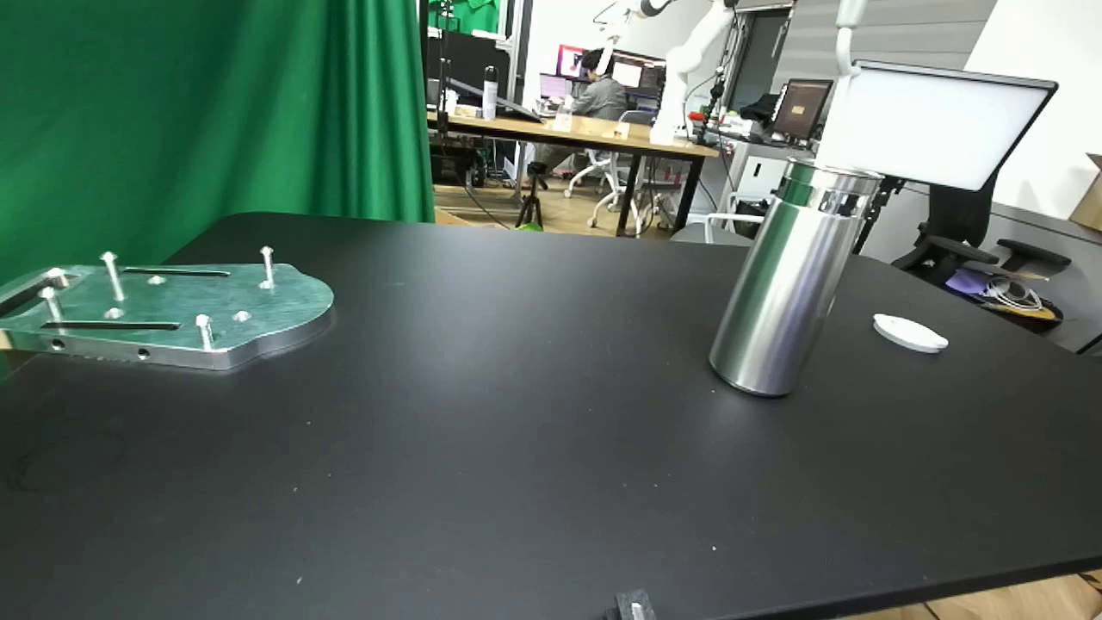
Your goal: Clean the inside of the flask
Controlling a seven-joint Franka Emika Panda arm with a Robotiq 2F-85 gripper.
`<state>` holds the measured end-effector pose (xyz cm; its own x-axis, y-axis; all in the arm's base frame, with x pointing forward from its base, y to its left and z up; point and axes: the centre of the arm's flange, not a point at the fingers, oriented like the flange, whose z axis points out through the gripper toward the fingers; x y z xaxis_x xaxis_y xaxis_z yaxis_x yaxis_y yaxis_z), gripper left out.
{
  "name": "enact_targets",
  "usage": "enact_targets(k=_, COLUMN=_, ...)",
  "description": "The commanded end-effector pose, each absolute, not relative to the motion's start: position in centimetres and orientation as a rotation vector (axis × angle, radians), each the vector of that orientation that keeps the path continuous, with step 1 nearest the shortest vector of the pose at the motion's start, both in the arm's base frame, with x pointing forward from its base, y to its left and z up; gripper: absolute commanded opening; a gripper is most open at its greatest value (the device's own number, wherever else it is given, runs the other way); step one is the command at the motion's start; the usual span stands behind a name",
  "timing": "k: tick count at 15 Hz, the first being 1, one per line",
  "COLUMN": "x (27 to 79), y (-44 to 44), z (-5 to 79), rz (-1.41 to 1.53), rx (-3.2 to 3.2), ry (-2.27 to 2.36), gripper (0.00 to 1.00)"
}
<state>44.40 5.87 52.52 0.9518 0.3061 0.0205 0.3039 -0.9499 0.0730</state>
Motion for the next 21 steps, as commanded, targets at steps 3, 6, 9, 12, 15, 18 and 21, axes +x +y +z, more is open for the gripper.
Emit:
enact_targets(k=3, x=44.7, y=5.1, z=49.1, rz=-0.025, rx=3.039, ry=0.486, gripper=0.04)
enact_targets(k=6, x=45.0, y=4.9, z=43.9, rz=-0.164, rx=3.029, ry=0.465, gripper=0.04)
enact_targets(k=9, x=46.1, y=4.9, z=43.0, rz=-0.193, rx=3.012, ry=0.478, gripper=0.04)
enact_targets(k=12, x=46.5, y=5.2, z=46.5, rz=-0.124, rx=3.015, ry=0.499, gripper=0.04)
enact_targets(k=15, x=46.1, y=5.1, z=52.3, rz=-0.002, rx=3.022, ry=0.530, gripper=0.04)
enact_targets(k=18, x=45.2, y=4.8, z=54.9, rz=0.064, rx=3.032, ry=0.536, gripper=0.04)
enact_targets(k=21, x=44.8, y=4.5, z=52.2, rz=0.039, rx=3.066, ry=0.551, gripper=0.04)
